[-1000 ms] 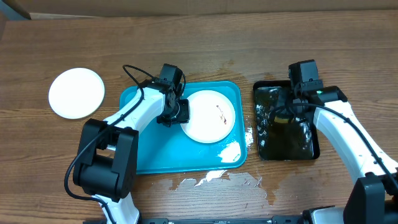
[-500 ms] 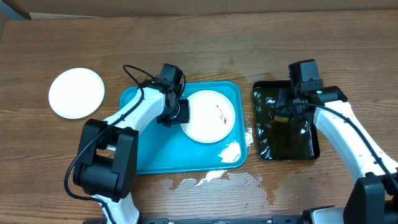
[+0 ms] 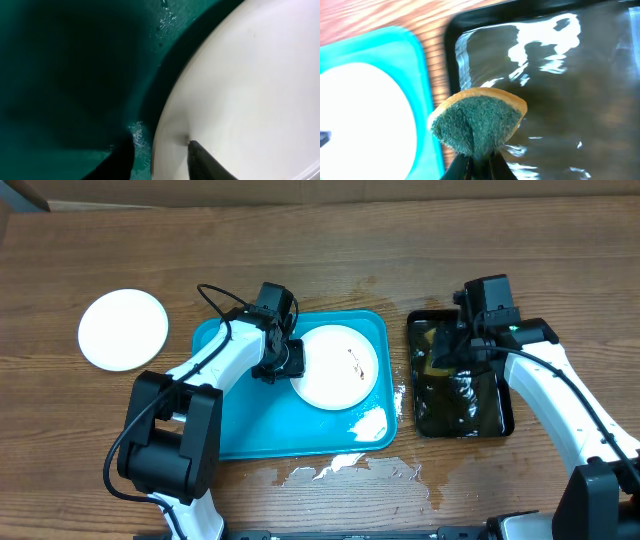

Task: Clean dirty plates on tray and stack at the side
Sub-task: 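Carry the wet sponge left onto the white plate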

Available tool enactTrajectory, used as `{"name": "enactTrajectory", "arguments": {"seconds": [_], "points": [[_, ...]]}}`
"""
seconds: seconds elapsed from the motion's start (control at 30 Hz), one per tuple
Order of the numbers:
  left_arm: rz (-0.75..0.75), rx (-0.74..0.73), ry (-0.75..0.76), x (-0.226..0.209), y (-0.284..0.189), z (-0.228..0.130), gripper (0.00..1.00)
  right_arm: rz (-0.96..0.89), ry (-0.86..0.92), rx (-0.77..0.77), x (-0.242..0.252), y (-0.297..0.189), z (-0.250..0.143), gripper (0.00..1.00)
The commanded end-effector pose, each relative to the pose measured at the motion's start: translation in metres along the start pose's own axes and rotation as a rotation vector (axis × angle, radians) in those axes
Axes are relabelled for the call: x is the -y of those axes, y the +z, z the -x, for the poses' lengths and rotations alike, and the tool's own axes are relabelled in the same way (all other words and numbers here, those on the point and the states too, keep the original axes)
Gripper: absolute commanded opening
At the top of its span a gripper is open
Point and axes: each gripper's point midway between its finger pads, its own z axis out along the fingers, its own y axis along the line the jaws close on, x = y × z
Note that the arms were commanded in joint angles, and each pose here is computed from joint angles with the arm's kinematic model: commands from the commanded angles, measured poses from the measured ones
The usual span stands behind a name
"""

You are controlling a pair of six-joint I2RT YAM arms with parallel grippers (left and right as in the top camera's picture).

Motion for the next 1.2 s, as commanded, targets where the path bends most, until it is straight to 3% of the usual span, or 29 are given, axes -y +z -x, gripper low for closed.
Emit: {"name": "enactTrajectory", "arguments": {"seconds": [0.0, 0.1, 0.43, 0.83, 1.17], "points": [[0.009, -0.003, -0.013, 0.001, 0.003, 0.0, 0.21, 0.279, -0.042, -0.041, -0.051, -0.013, -0.003, 0.04], [0.01, -0.001, -0.013, 0.001, 0.003, 0.001, 0.04, 0.405, -0.067, -0.053, -0.075, -0.02, -0.004, 0.04], [0.003, 0.018, -0.031, 0.002, 0.003, 0.005, 0.04, 0.28, -0.143, -0.032, -0.103, 0.001, -0.02, 0.04], [0.008, 0.016, -0.031, 0.001, 0.003, 0.005, 0.08, 0.14, -0.286, 0.107, -0.154, 0.046, -0.033, 0.04], [0.011, 0.01, -0.006, 0.0, 0.003, 0.003, 0.11, 0.023, -0.312, 0.126, -0.143, 0.081, -0.037, 0.07]]}}
